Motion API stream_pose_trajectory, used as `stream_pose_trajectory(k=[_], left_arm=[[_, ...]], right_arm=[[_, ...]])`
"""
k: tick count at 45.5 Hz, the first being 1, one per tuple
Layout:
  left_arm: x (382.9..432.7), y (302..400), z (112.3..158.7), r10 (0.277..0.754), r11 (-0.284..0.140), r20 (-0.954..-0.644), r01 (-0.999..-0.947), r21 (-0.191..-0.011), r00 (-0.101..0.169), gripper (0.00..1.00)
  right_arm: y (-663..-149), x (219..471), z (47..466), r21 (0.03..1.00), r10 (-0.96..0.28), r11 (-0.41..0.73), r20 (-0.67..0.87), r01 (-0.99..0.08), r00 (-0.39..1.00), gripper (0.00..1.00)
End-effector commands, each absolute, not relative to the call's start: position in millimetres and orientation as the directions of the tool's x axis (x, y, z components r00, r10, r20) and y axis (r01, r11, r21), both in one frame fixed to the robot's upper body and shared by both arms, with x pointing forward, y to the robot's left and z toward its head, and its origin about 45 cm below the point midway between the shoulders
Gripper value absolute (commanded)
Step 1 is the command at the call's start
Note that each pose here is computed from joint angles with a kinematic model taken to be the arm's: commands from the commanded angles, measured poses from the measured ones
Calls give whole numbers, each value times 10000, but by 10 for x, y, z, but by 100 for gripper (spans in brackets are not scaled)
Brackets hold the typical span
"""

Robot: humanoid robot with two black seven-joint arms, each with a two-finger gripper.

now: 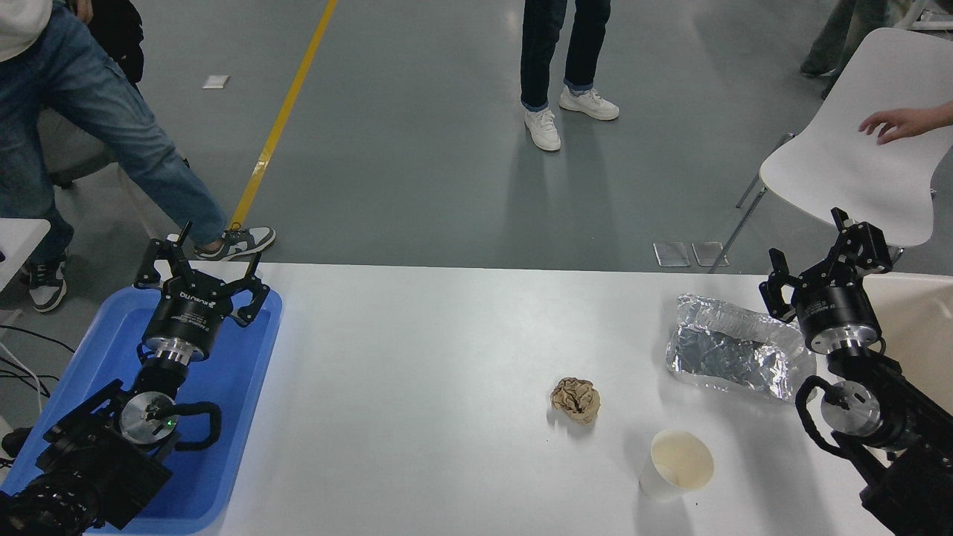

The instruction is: Pick up paper cup place in dustbin

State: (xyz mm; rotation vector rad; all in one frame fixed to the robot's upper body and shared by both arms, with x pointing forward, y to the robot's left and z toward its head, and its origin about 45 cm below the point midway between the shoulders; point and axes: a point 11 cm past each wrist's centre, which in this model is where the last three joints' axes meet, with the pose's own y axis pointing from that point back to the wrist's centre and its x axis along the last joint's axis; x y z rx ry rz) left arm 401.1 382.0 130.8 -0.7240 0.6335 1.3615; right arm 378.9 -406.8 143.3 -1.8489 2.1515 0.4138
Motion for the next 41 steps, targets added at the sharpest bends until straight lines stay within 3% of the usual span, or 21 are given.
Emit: stream_pose_trajectory(k=[1, 41], left_arm=[[4009, 3821, 1306, 6319, 618, -7672, -9939, -916, 1100, 100], [4014, 3819, 1312, 6319, 622, -7670, -9937, -930, 1114, 100]], right_arm=[[-4064, 3794, 1439, 361, -9106, 1418, -3872, -9892, -1447, 100], [-4074, 3783, 1430, 387, -9109, 1432, -3855, -9889, -1470, 100]])
